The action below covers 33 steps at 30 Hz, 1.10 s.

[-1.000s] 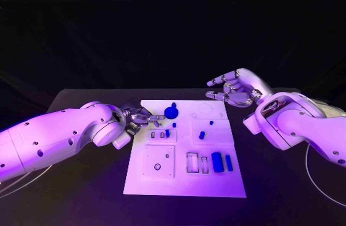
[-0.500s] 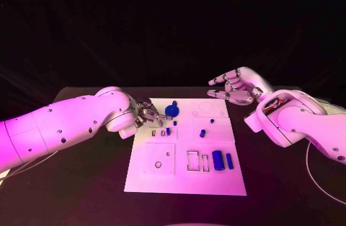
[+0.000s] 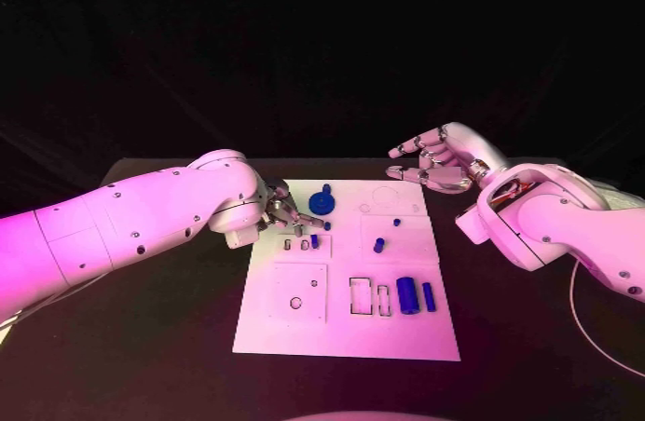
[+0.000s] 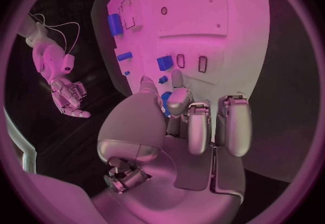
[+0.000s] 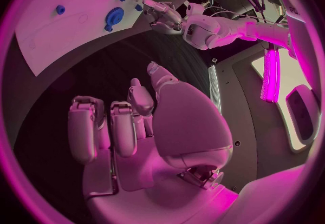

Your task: Assemble the parts on the task board

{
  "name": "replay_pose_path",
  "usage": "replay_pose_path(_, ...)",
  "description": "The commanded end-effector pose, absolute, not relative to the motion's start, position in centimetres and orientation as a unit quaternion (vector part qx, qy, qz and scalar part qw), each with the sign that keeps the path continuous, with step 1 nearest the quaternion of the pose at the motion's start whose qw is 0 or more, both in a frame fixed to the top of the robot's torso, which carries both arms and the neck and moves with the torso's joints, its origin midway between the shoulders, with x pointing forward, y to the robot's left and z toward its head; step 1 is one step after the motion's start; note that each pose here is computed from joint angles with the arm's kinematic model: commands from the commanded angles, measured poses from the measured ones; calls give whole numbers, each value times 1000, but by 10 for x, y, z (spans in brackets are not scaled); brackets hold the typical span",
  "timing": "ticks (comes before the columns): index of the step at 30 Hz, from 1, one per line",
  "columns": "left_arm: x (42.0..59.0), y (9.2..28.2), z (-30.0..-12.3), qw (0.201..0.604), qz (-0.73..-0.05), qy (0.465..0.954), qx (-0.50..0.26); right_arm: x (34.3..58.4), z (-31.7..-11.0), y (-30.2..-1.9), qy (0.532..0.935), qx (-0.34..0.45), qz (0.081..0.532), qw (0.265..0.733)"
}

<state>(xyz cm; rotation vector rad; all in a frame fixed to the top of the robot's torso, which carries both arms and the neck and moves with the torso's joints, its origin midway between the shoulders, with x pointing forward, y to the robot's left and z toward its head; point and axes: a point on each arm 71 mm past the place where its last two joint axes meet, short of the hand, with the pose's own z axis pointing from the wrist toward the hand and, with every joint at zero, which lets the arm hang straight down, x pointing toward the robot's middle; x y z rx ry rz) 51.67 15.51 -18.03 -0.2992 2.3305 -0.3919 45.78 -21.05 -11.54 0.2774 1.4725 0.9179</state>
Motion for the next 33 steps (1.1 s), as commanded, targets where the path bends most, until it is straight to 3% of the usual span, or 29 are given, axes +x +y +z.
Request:
replay_pose_path(1,516,156,-181,362,-115,920,-97,458,-116,-209,652,115,400,634)
replay_pose_path(33,521,135,-189,334,-100,934,-72,458,-118,-205,657,110,402,628)
